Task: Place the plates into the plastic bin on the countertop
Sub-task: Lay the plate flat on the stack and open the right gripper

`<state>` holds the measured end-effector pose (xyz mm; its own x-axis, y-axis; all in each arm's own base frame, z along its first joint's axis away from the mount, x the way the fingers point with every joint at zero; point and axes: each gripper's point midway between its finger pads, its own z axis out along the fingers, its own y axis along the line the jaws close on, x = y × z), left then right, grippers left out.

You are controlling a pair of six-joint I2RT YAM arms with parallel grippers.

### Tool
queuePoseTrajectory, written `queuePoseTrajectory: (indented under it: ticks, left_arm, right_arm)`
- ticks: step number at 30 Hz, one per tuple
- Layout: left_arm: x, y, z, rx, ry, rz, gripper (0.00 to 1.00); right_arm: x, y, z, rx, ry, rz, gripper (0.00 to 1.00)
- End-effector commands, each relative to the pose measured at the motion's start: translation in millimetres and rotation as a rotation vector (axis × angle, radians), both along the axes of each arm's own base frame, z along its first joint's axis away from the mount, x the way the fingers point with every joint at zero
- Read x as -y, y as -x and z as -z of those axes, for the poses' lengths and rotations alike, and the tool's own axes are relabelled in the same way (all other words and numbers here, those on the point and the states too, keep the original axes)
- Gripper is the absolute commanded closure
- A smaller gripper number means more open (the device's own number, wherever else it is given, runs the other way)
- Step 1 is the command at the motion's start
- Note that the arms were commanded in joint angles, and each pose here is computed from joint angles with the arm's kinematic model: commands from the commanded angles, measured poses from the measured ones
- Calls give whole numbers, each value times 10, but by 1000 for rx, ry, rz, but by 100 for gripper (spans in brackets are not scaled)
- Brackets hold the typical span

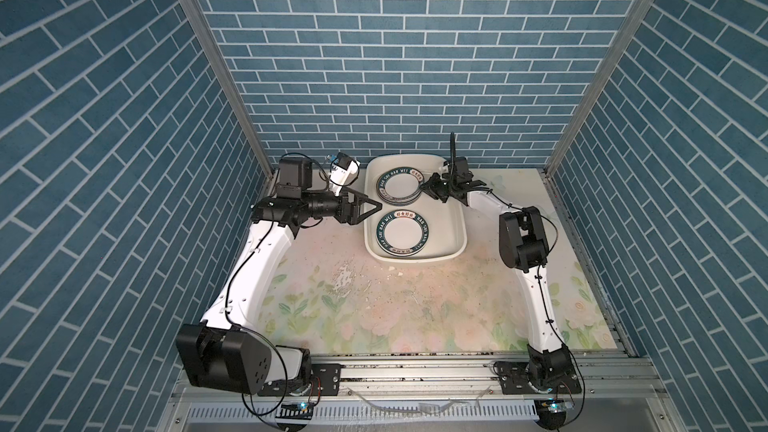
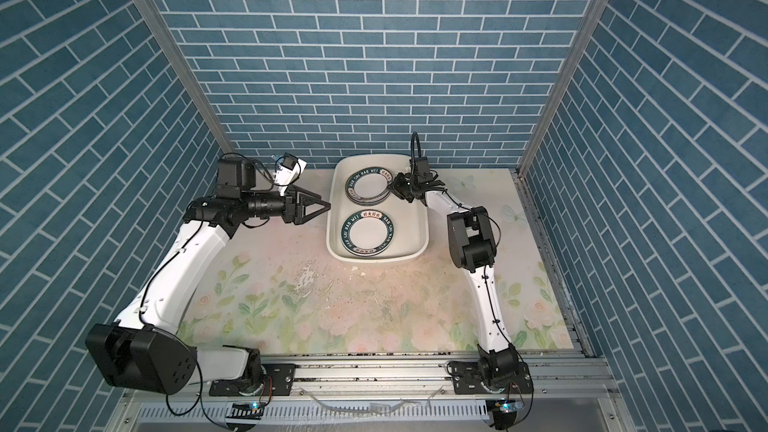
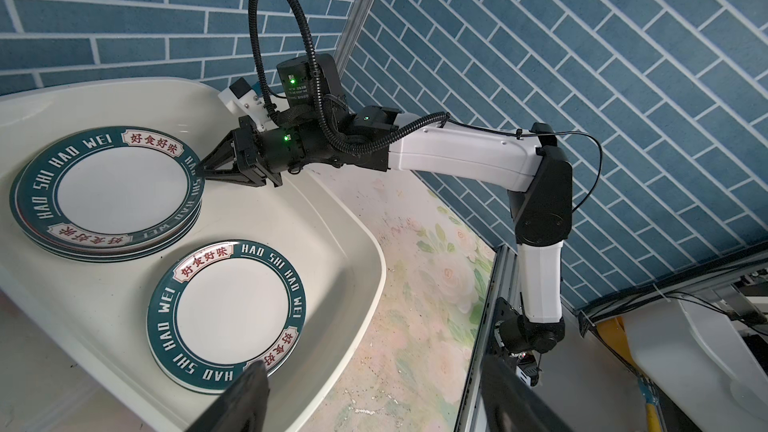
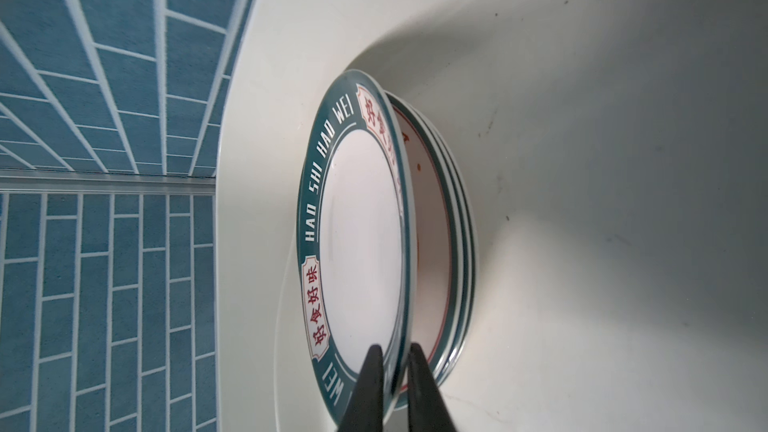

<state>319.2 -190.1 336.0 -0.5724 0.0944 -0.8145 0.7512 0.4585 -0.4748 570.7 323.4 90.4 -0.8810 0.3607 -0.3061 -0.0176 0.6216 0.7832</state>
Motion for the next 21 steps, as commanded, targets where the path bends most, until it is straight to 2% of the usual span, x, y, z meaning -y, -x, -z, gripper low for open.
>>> queuePoseTrajectory:
  ticks: [1,10,21]
  left_arm:
    - [34,78,-79,27,8,31,18]
    - [31,96,-94,31,8,31,18]
    - [26,103,-104,36,6,27,18]
  right_arm:
    - [-63,5,-10,10,4,-24,85]
    - [-43,36,41,-4,22,-22,80]
    - [-37,13,-68,18,22,-20,80]
